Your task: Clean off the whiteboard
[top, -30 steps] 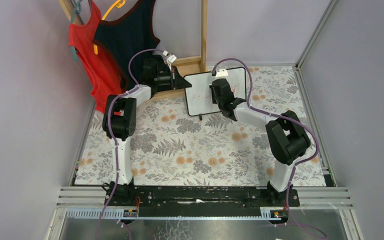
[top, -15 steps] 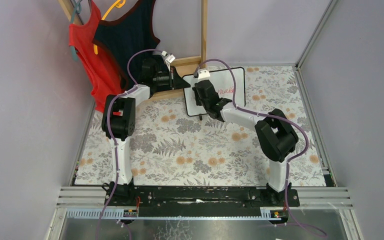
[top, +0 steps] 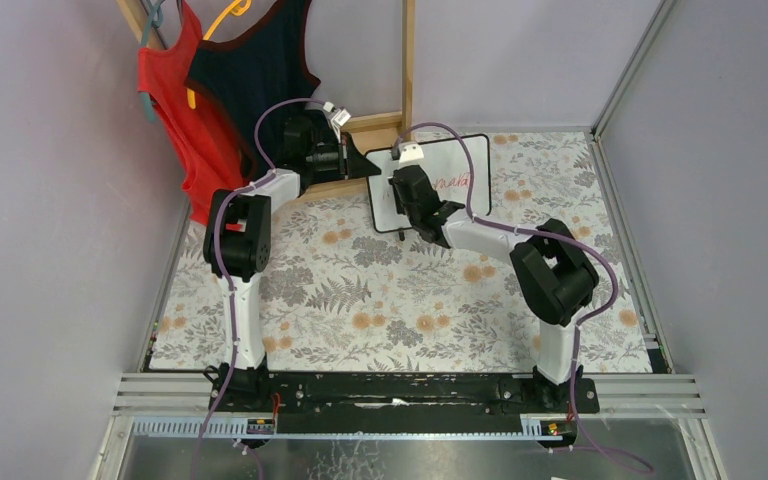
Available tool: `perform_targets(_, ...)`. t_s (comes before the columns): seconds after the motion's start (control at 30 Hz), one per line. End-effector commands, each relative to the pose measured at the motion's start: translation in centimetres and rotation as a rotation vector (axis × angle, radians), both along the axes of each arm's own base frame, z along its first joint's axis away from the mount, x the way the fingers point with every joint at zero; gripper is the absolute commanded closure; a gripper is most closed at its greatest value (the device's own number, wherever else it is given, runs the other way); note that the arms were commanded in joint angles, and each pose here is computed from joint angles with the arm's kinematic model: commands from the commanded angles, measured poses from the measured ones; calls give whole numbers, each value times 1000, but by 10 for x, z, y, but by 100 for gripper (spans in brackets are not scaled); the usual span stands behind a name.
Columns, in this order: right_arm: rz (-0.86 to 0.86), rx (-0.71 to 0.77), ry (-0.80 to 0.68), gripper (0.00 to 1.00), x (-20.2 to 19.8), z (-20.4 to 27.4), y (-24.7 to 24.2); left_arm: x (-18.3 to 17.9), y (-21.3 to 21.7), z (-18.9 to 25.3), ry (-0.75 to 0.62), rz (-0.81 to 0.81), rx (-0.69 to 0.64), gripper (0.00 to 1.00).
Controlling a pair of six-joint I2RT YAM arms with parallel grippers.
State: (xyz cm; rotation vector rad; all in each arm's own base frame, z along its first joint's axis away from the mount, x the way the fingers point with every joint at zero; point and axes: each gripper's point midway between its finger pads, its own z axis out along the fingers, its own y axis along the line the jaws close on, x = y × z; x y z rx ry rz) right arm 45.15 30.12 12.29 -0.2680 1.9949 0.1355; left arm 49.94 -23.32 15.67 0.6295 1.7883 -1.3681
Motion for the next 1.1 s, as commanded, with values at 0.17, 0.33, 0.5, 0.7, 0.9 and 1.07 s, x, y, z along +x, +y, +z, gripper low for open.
perform_targets(0.17, -208, -31, -60, 100, 10, 20, -88, -10, 1, -47, 113, 30, 71, 100)
perform_targets(0.33, -166, -12, -50, 100, 13, 22, -78, -11, 2, -49, 116, 30, 72, 100)
perform_targets(0.5, -105, 25, -38, 100, 12, 21, -50, -12, 2, -49, 114, 28, 73, 100)
perform_targets(0.7, -34, 50, -38, 100, 7, 25, -10, -12, 1, -48, 116, 28, 70, 100)
perform_targets(0.9, 10, 65, -39, 100, 8, 28, 18, -13, 0, -48, 117, 26, 71, 100)
perform_targets(1.07, -47, 2, -55, 100, 14, 26, 2, -14, 0, -49, 120, 25, 71, 100)
